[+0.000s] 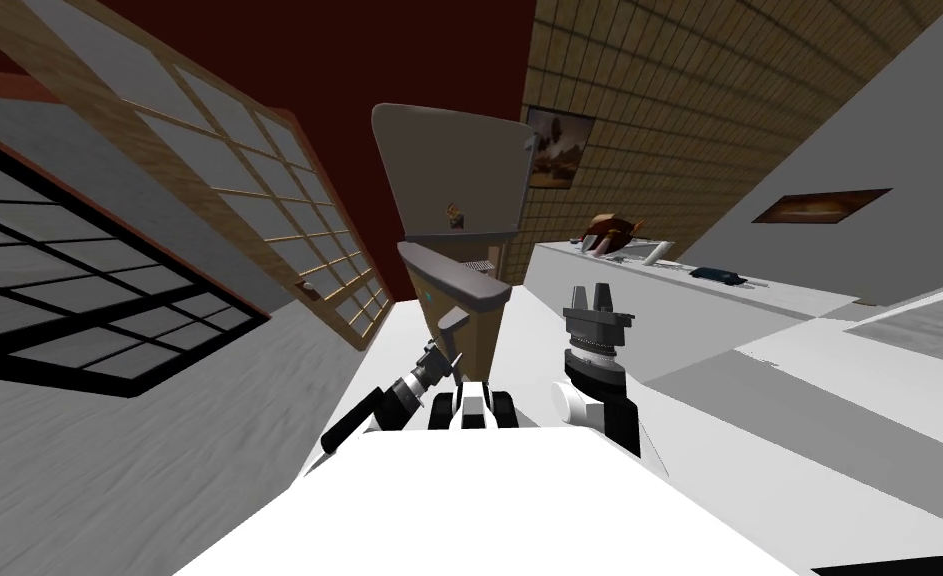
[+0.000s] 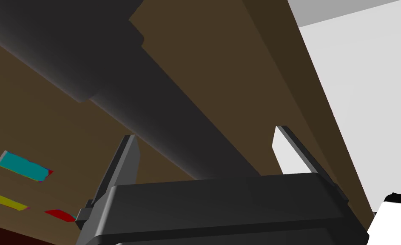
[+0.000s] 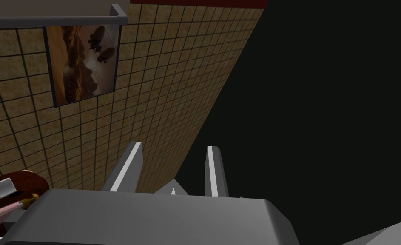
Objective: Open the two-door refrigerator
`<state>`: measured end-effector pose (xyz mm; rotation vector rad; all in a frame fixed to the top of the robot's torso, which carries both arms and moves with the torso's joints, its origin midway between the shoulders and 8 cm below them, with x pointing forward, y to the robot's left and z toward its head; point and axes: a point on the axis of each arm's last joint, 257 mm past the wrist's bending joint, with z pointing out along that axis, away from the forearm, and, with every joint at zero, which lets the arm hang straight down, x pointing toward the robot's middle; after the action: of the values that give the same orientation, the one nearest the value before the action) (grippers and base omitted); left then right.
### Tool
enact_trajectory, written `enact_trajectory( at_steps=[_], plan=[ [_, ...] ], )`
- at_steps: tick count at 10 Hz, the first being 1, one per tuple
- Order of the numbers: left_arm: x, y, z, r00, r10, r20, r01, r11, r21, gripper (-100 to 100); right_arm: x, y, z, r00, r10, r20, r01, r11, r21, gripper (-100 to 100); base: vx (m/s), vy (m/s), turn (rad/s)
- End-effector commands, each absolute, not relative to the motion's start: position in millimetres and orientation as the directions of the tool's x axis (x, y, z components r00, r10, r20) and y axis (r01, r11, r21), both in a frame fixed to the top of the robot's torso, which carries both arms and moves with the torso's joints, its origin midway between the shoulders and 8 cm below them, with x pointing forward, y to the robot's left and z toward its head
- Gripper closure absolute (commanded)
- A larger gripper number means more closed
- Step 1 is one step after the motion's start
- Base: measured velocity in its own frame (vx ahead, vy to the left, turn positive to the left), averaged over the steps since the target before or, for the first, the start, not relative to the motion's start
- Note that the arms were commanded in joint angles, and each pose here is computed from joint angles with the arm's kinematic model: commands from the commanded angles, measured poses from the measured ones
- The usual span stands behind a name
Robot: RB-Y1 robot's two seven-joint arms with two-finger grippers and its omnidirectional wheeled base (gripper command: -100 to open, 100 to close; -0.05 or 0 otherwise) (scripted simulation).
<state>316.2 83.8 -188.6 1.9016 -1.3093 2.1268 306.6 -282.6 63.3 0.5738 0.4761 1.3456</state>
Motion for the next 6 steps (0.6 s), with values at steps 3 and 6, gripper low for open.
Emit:
enact_trajectory(
  at_steps=[3,6],
  plan=[
    [307.8,82.6,-178.6,-0.279,-0.498,0.821,-0.527,-0.636,-0.565,0,306.6,-282.6,63.3,0.167,0.986,0.006,-0.763,0.125,0.635,0,0.012,-0.032,0.04],
    [307.9,82.5,-178.7,-0.279,-0.498,0.821,-0.526,-0.636,-0.565,0,306.6,-282.6,63.3,0.167,0.986,0.006,-0.763,0.125,0.635,0,0.0,0.0,0.0]
  ],
)
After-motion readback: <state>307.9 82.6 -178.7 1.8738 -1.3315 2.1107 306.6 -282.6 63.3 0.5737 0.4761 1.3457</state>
